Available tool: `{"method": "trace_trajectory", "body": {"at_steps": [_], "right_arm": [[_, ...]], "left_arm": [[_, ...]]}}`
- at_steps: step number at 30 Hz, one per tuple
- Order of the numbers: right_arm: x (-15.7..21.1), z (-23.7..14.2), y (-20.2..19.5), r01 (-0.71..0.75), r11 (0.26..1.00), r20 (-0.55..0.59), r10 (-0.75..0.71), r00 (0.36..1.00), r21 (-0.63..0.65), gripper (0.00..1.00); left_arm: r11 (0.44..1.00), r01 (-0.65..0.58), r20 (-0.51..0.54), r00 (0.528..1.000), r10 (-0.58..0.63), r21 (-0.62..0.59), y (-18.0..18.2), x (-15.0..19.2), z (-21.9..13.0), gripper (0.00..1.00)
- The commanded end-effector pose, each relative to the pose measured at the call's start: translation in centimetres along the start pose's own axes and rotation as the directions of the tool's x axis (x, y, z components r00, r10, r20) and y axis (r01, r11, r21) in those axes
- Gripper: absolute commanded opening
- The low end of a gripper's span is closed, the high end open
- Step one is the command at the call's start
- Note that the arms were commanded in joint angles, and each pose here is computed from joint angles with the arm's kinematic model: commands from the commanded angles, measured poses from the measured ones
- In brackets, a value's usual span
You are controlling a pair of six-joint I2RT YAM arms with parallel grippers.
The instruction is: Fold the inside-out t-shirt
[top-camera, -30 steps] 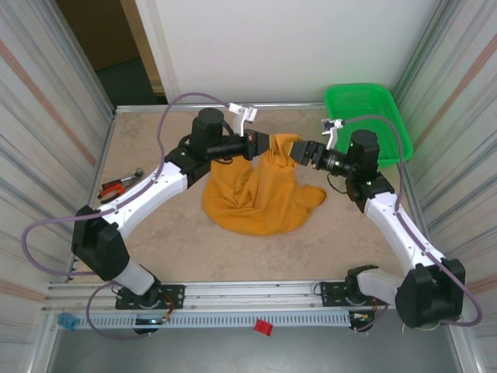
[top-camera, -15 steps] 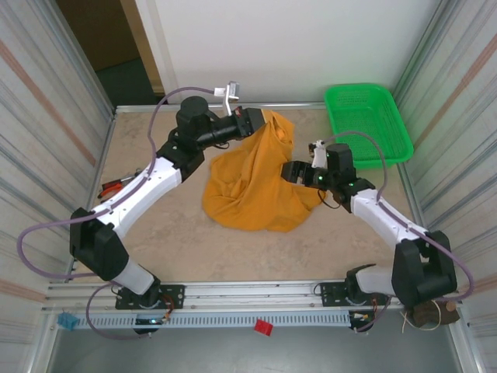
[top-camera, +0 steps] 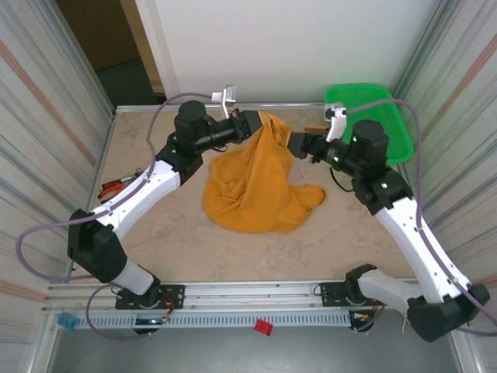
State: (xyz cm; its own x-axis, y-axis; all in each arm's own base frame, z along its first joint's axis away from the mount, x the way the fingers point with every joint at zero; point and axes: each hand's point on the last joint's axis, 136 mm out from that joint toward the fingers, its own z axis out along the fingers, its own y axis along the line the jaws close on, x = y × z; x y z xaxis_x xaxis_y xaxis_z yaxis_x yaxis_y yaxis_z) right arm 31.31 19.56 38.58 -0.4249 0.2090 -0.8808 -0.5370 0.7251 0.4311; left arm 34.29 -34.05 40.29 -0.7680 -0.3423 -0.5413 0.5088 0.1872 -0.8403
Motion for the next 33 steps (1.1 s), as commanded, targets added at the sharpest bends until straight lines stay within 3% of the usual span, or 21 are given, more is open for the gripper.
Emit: {"method": "trace_trajectory", "body": {"at_steps": [1,5,7,10,18,23,24,26,28,30,33], "right_arm": [[0.9,2.8,-1.4,0.026,0.999,-0.056,-0.024,0.998,0.045,0.64],[1.3,5.1,-2.3,0.03,0.998,-0.085,-0.025,0.996,0.056,0.58],[1.4,6.0,-3.3,0.023,0.997,-0.088,-0.016,0.996,0.077,0.39],[1.0,6.6,-3.3,-0.001,0.999,-0.106,0.004,0.994,0.036,0.0],[-0.1,0.7,2.5,-0.054,0.96,-0.138,0.016,0.99,-0.275,0.0],[-0.8,-3.8,7.6,-0.057,0.809,-0.108,-0.007,0.994,-0.585,0.0],[-0.9,-4.1,8.1,-0.058,0.789,-0.111,-0.013,0.994,-0.612,0.0],[-0.9,-3.7,7.8,-0.069,0.793,-0.116,-0.003,0.993,-0.606,0.0],[-0.9,-2.8,6.6,-0.086,0.813,-0.118,0.021,0.993,-0.576,0.0],[-1.3,-1.9,5.2,-0.121,0.835,-0.119,0.067,0.991,-0.537,0.0],[-1.4,-0.5,3.7,-0.172,0.859,-0.124,0.127,0.984,-0.482,0.0]], "left_arm": [[0.995,-0.052,0.011,0.999,0.051,0.09,-3.6,-0.3,-1.0,0.0],[0.992,-0.061,0.01,0.998,0.06,0.106,-4.5,-0.3,-1.1,0.0],[0.991,-0.065,0.006,0.998,0.065,0.116,-4.9,-0.2,-1.2,0.0],[0.992,-0.065,0.009,0.998,0.064,0.107,-4.5,-0.1,-1.3,0.0],[0.995,-0.025,0.105,0.994,0.035,-0.094,3.5,-2.1,-2.8,0.0],[0.982,-0.035,0.09,0.995,0.053,-0.186,7.8,-2.1,-2.3,0.0],[0.979,-0.032,0.082,0.995,0.049,-0.201,8.7,-1.9,-2.1,0.03],[0.974,-0.053,0.066,0.995,0.07,-0.222,9.5,-1.6,-2.0,0.32],[0.962,-0.09,0.055,0.993,0.108,-0.259,9.7,-1.2,-2.7,0.51],[0.945,-0.138,0.042,0.987,0.158,-0.297,9.5,-0.5,-3.9,0.58],[0.905,-0.225,0.028,0.967,0.251,-0.362,8.2,0.5,-6.0,0.59]]}}
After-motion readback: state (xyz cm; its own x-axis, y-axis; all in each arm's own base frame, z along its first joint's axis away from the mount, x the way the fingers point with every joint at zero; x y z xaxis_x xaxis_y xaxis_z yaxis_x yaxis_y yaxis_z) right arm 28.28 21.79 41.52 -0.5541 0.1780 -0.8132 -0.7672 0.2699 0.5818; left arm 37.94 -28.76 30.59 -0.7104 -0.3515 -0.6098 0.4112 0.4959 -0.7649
